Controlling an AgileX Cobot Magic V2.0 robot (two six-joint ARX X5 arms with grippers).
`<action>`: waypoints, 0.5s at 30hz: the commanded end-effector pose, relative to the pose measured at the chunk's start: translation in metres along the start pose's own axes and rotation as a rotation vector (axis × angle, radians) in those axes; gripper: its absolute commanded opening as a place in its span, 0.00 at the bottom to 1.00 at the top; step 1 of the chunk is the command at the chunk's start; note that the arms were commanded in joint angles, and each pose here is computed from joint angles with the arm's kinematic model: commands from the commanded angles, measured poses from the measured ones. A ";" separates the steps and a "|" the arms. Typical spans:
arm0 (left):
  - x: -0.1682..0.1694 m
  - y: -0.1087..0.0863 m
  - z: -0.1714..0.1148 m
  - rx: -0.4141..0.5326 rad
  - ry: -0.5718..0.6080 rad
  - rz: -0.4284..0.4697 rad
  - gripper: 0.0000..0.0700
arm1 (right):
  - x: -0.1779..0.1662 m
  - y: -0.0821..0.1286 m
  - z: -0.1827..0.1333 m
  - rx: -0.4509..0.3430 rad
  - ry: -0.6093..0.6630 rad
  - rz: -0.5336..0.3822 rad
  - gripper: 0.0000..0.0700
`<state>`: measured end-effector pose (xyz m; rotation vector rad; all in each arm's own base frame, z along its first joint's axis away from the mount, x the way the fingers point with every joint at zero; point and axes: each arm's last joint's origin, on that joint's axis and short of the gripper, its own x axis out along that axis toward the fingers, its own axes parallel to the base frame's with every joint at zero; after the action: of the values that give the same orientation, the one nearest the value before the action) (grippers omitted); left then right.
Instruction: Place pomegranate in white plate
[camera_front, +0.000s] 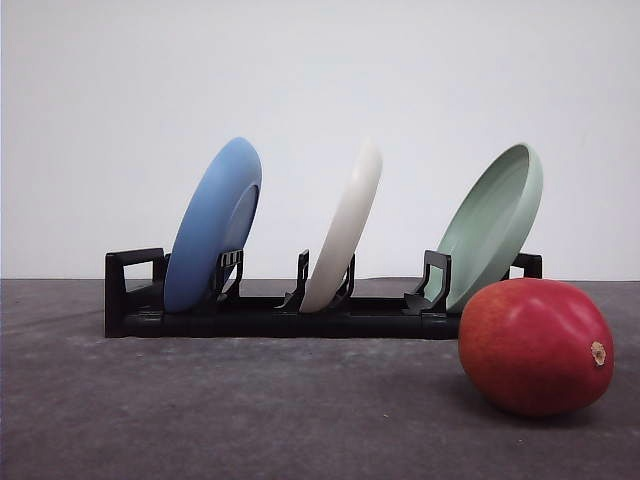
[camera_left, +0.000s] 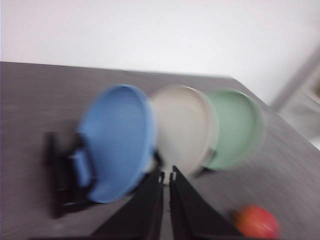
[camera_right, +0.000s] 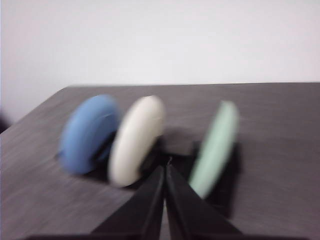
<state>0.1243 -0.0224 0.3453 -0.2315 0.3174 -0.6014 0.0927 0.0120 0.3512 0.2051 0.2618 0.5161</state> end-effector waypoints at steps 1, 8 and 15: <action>0.001 -0.006 0.014 0.114 0.031 -0.083 0.01 | -0.001 0.004 0.013 -0.080 0.014 0.076 0.00; 0.010 -0.017 0.038 0.205 0.085 -0.407 0.01 | 0.000 0.011 0.033 -0.105 0.026 0.220 0.00; 0.013 -0.019 0.040 0.223 0.071 -0.451 0.02 | -0.001 0.011 0.032 -0.105 0.025 0.220 0.00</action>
<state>0.1385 -0.0392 0.3780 -0.0936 0.3017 -1.0729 0.0971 0.0166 0.3795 0.1449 0.2594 0.7414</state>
